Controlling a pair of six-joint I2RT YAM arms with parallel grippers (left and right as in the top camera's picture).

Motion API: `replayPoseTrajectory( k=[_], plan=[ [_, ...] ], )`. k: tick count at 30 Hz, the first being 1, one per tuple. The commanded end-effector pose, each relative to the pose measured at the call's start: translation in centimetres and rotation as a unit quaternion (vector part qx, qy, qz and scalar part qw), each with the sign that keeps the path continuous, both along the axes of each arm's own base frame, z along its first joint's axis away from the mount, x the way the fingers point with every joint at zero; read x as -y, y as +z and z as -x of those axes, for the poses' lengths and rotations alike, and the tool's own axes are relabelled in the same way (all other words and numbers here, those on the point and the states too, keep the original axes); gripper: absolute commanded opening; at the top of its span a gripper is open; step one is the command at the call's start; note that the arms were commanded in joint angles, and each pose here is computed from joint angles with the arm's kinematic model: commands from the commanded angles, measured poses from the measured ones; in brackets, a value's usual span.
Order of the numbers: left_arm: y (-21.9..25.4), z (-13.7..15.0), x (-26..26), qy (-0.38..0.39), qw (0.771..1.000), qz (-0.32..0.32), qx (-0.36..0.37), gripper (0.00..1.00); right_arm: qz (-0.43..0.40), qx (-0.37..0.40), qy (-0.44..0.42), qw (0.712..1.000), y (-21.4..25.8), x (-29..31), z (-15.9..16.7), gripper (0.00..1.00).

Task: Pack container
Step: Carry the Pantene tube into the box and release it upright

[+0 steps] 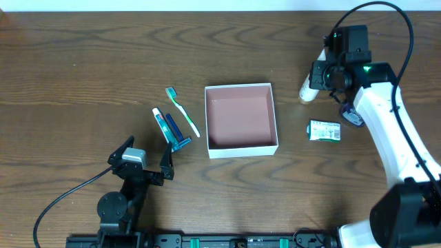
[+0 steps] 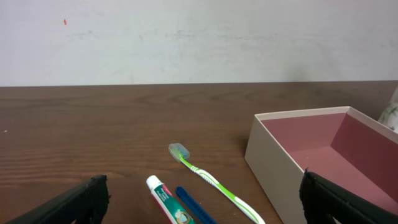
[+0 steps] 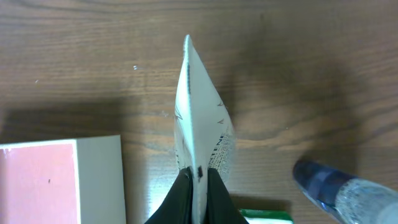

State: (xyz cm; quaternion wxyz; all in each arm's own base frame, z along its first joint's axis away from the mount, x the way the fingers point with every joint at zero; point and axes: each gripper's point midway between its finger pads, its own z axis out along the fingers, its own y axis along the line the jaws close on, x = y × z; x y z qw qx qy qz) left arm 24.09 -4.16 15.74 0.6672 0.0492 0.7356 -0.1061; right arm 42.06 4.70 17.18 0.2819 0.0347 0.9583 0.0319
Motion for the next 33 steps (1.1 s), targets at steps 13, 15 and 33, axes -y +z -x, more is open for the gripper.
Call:
replayPoseTrajectory(
  k=[13,15,33],
  plan=[
    [-1.5,0.1,0.0,-0.001,1.0,0.006,-0.024,0.98,0.029,0.188,0.113,0.975,15.4,-8.6,6.8,0.02],
    [-1.5,0.1,0.0,-0.001,1.0,0.006,-0.024,0.98,0.023,0.195,0.128,0.972,15.8,-10.0,7.5,0.02],
    [-1.5,0.1,0.0,-0.001,1.0,0.006,-0.024,0.98,-0.034,0.116,0.169,0.978,9.2,-21.0,8.8,0.02]
  ],
)
